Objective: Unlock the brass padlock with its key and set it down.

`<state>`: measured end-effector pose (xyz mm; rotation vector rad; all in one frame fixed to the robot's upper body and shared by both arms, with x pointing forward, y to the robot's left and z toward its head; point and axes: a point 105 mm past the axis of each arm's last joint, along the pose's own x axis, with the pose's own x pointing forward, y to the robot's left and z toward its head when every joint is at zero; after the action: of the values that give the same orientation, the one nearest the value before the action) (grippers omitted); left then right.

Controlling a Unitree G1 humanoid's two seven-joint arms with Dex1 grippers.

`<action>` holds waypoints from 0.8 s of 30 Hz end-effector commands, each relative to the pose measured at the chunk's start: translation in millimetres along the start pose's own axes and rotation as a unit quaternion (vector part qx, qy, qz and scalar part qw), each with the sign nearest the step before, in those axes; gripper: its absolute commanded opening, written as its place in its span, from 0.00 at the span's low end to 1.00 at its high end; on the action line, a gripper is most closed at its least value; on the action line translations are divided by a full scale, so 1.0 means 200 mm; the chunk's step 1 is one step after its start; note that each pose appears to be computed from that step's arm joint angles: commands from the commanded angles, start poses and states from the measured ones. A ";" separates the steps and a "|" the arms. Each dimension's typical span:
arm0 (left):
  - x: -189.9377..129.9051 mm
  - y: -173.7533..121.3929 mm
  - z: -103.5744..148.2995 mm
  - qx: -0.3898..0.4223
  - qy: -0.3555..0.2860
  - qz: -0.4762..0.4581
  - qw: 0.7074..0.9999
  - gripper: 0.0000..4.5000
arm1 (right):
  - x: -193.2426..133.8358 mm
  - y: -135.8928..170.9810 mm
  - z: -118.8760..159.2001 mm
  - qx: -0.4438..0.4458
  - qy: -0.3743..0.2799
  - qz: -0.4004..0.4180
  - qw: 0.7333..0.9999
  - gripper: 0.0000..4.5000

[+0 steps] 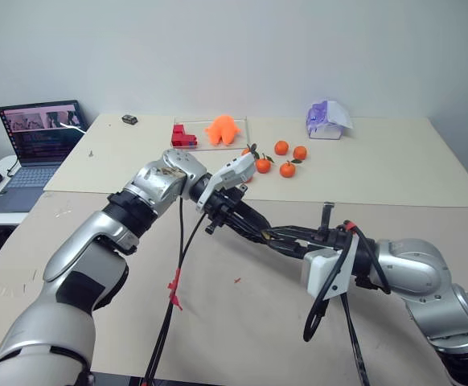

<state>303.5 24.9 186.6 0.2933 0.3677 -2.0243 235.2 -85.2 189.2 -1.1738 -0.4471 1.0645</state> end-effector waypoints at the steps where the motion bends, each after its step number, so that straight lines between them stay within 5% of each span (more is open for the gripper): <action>1: 0.03 0.00 0.01 0.014 0.013 -0.011 1.000 0.19 | -0.03 -0.11 0.07 -0.028 -0.022 -0.050 0.998 0.04; 8: 0.04 0.00 0.02 0.008 0.010 -0.011 1.000 0.19 | -0.03 -0.10 0.06 -0.035 -0.020 -0.056 0.998 0.04; 10: 0.03 0.00 0.03 -0.003 0.003 -0.011 1.000 0.41 | -0.03 -0.10 0.06 -0.035 -0.019 -0.057 0.998 0.04; 16: -0.02 0.01 0.11 -0.011 -0.023 0.003 1.000 0.83 | -0.03 -0.10 0.05 -0.034 -0.020 -0.056 0.998 0.04; 24: -0.28 0.07 0.35 -0.004 -0.113 0.090 0.989 0.83 | -0.02 -0.08 0.04 -0.030 -0.017 -0.050 0.998 0.04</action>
<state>327.4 25.2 239.1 0.0917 0.3013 -1.9166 237.6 -85.9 197.3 -1.1661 -0.5047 1.0110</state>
